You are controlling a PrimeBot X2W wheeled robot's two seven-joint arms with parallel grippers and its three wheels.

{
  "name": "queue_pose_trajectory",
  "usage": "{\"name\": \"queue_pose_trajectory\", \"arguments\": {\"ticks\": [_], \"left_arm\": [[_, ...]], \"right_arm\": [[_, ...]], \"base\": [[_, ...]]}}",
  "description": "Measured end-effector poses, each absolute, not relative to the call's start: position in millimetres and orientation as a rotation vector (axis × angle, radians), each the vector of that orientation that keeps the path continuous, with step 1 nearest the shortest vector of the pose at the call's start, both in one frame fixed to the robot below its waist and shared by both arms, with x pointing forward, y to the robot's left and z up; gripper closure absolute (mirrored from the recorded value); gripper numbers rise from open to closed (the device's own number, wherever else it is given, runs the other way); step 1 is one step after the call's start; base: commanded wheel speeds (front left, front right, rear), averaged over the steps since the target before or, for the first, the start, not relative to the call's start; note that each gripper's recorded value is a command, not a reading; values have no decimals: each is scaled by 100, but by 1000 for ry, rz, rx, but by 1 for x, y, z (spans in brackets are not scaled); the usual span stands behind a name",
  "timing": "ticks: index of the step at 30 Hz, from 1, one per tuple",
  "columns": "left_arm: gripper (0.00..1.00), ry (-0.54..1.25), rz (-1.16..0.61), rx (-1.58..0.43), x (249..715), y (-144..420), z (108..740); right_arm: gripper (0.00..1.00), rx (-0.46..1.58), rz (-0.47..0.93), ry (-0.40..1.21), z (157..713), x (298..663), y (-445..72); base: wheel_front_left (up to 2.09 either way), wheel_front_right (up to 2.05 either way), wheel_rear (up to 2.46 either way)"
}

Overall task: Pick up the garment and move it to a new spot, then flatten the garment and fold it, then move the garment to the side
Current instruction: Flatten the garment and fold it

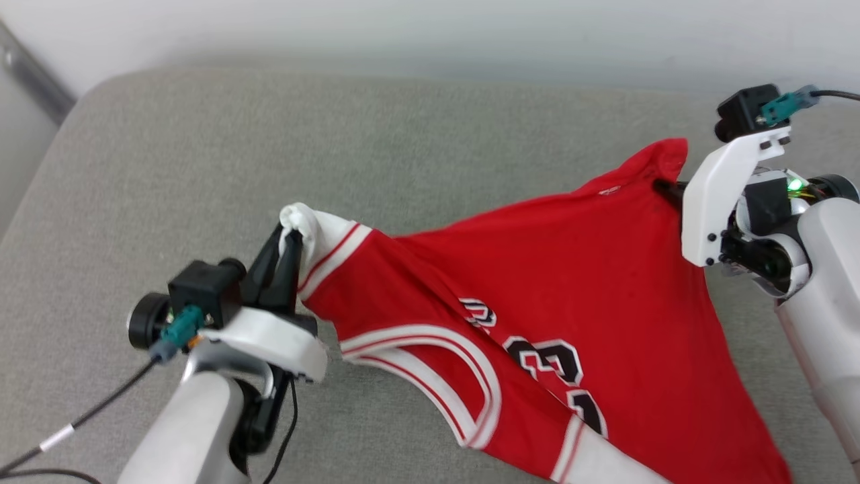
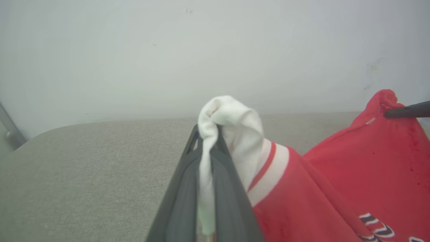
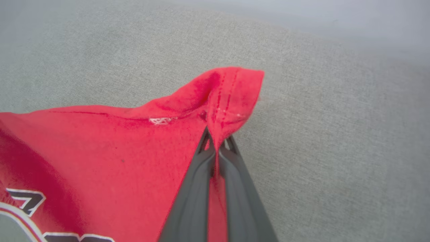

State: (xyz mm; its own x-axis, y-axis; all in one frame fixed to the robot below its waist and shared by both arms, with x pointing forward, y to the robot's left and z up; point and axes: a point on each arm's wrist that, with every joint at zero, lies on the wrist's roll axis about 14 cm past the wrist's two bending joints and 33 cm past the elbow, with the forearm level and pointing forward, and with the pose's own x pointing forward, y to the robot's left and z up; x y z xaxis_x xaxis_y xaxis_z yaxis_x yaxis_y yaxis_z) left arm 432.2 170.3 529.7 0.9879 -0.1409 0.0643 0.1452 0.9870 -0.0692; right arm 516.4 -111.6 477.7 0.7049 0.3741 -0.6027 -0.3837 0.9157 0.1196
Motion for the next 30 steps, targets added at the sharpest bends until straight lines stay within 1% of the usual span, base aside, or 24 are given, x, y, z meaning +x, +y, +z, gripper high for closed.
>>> {"name": "queue_pose_trajectory", "arguments": {"ticks": [5, 12, 16, 24, 30], "left_arm": [[100, -139, -194, -42, 451, 163, 578], [100, -232, -234, -48, 493, 145, 641], [100, -259, -252, -50, 517, 133, 664], [100, -362, -241, -38, 579, 132, 710], [100, -490, -233, 3, 626, 133, 750]], "right_arm": [[100, 24, 331, 531, 522, 513, -142], [100, 62, 227, 402, 566, 507, -178], [100, 73, 187, 340, 586, 513, -192], [100, 69, 129, 167, 635, 565, -207], [100, 55, 109, -29, 681, 613, -209]], "base": [[0, 0, 0], [0, 0, 0], [0, 0, 0], [0, 0, 0], [0, 0, 0]]}}
